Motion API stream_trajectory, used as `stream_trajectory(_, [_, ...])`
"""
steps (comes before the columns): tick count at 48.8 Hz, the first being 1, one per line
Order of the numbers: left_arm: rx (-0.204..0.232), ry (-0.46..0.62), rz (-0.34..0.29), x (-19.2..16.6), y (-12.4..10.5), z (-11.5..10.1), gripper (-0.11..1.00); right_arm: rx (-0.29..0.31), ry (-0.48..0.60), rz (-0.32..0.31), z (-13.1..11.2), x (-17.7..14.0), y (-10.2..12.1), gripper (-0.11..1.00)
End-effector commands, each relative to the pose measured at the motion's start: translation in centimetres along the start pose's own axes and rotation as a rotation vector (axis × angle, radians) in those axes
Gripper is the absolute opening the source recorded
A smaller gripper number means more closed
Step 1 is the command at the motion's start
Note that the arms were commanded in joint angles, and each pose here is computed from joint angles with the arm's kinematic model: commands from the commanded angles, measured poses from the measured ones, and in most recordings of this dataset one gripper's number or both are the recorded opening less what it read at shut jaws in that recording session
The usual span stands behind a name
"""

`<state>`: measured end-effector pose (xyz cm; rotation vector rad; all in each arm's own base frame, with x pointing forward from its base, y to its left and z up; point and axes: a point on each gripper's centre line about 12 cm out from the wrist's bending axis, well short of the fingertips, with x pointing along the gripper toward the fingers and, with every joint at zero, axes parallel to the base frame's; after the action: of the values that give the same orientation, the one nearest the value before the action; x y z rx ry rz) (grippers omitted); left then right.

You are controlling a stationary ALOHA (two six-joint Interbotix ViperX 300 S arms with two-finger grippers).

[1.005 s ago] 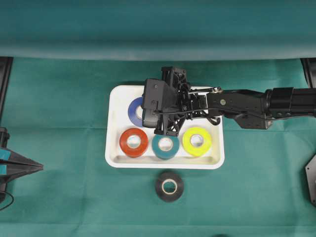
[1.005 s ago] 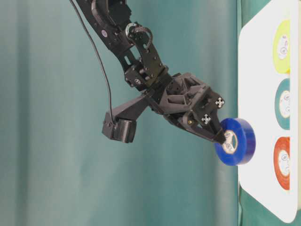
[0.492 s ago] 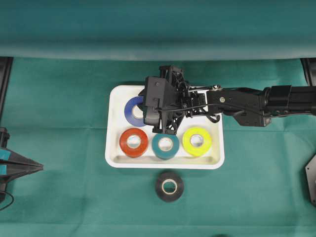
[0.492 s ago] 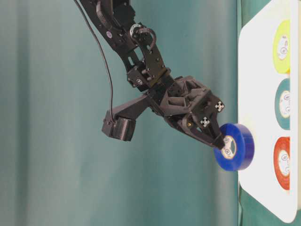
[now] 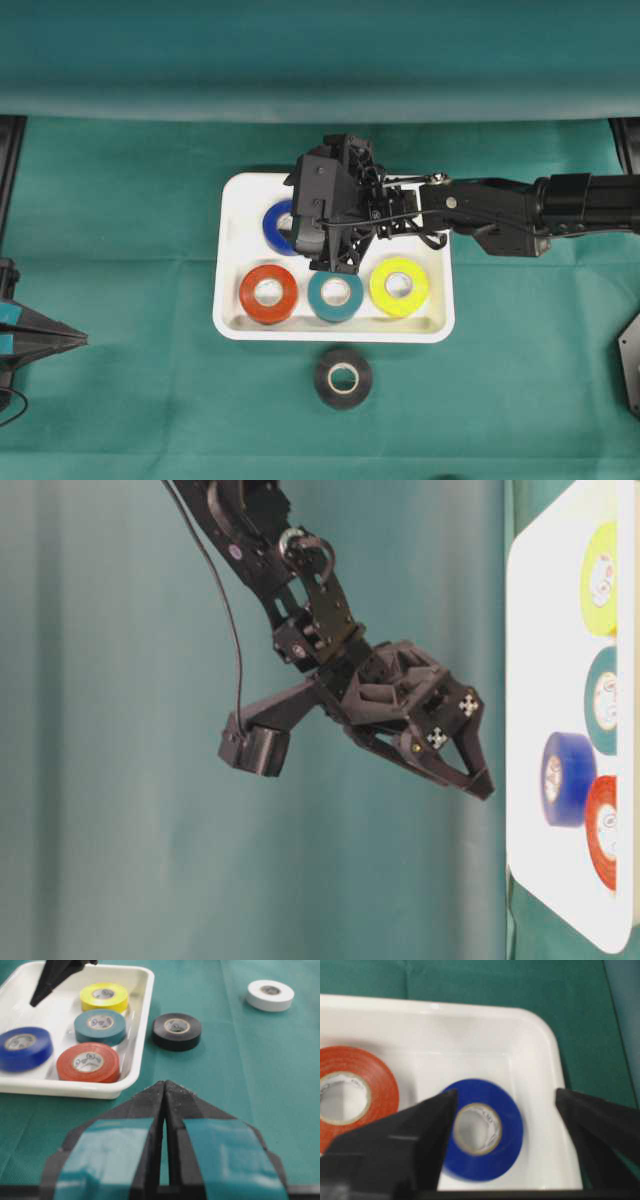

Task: Put the tape into the white case with the right arm.
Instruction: 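Carry the blue tape roll into the tray above the red roll, release, then withdraw the right gripper to the right of the tray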

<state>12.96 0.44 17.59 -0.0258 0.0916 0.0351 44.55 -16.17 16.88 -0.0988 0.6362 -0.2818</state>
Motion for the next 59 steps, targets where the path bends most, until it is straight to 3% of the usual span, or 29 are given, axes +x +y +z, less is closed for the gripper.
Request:
stream_trajectory(1, [-0.003, -0.012, 0.002, 0.1, 0.0, 0.5, 0.0, 0.0, -0.032, -0.001, 1.1, -0.6, -0.1, 0.69])
stream_trajectory(3, [-0.002, -0.012, 0.002, 0.1, 0.0, 0.5, 0.0, 0.0, -0.029, 0.0, 1.0, -0.6, 0.0, 0.75])
stream_trajectory(6, [-0.002, -0.011, 0.002, 0.1, 0.0, 0.4, 0.0, 0.002, -0.03, -0.001, 1.0, -0.7, 0.0, 0.7])
stream_trajectory(18, [-0.002, -0.014, 0.002, 0.1, 0.0, 0.5, 0.0, 0.0, 0.0, -0.002, -0.3, -2.3, 0.1, 0.7])
stream_trajectory(34, [-0.002, -0.014, 0.002, 0.1, 0.0, 0.5, 0.0, 0.005, 0.084, -0.013, -5.3, -9.0, 0.7, 0.7])
stream_trajectory(59, [0.0, -0.012, 0.002, 0.1, 0.0, 0.5, 0.0, 0.045, 0.041, -0.01, -12.2, -18.9, 2.2, 0.69])
